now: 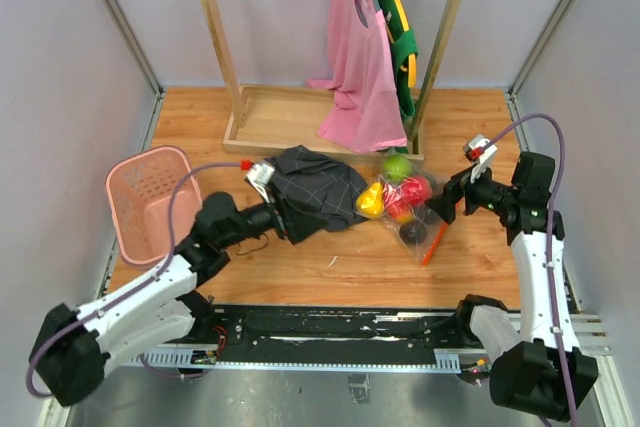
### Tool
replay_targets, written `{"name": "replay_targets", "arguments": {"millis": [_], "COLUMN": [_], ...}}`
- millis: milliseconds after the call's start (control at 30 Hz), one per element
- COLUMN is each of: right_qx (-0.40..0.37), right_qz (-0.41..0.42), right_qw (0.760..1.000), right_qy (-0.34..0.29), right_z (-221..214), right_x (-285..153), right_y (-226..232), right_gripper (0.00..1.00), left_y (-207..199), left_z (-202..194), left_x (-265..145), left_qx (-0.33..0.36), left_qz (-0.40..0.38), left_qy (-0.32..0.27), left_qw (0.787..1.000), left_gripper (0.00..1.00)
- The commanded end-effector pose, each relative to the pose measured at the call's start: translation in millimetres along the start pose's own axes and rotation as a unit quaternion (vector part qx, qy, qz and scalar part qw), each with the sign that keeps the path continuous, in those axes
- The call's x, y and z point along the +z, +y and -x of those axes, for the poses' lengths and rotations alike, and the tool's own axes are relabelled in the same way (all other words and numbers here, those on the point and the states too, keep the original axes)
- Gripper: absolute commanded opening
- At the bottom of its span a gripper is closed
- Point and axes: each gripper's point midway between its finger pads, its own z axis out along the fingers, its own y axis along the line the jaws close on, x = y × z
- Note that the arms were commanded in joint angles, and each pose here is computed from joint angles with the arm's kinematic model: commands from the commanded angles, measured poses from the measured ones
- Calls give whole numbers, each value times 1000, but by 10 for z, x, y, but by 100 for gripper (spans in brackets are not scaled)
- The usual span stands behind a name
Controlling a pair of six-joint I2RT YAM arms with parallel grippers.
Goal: Open the zip-top bag and remove the fake food
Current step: Move the zipper food storage bag to the center of the board.
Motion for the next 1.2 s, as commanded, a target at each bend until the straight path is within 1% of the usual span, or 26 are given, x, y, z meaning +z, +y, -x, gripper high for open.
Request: {"name": "replay_targets", "arguments": {"millis": [0, 67, 167, 233, 267, 400, 500, 633, 800, 933, 1100, 1167], "right_qx": [26, 43, 65, 73, 76, 77, 69, 65, 70, 69, 67, 67], "right_qz": [8, 12, 15, 5, 0, -24, -40, -48, -53, -55, -62, -62], "right_qw": [1000, 999, 998, 997, 997, 996, 996, 996, 996, 996, 995, 995], "right_qy": [4, 15, 18, 22, 23, 29, 29, 22, 26, 28, 30, 30], "right_z": [37, 110, 95, 62, 54, 25, 21, 31, 15, 14, 1, 3], "right_x": [11, -28, -36, -38, -41, -54, -78, -91, -91, -97, -110, -111], "right_y": [-29, -57, -91, -136, -154, -236, -264, -262, -285, -290, -307, -306], "right_gripper": [98, 98, 98, 98, 99, 99, 99, 98, 99, 98, 98, 98], "left_y": [-332, -386, -536, -685, -716, -719, -624, -570, -446, -365, -266, -227], "left_z": [-173, -433, -715, -798, -877, -1280, -1430, -1584, -1927, -2168, -2312, -2368], "left_x": [341, 525, 735, 867, 941, 1210, 1321, 1519, 1754, 1886, 1967, 1991], "left_qx": [-33, -58, -108, -134, -145, -192, -231, -234, -237, -241, -230, -239], "left_qz": [-21, -20, -42, -70, -72, -49, -19, 25, 83, 109, 145, 148], "left_qy": [-57, -48, -44, -55, -51, -31, -46, -72, -86, -82, -78, -80], "left_qw": [998, 997, 992, 987, 986, 980, 972, 969, 964, 961, 959, 956], "left_gripper": [86, 84, 84, 84, 84, 84, 84, 84, 84, 80, 78, 74]}}
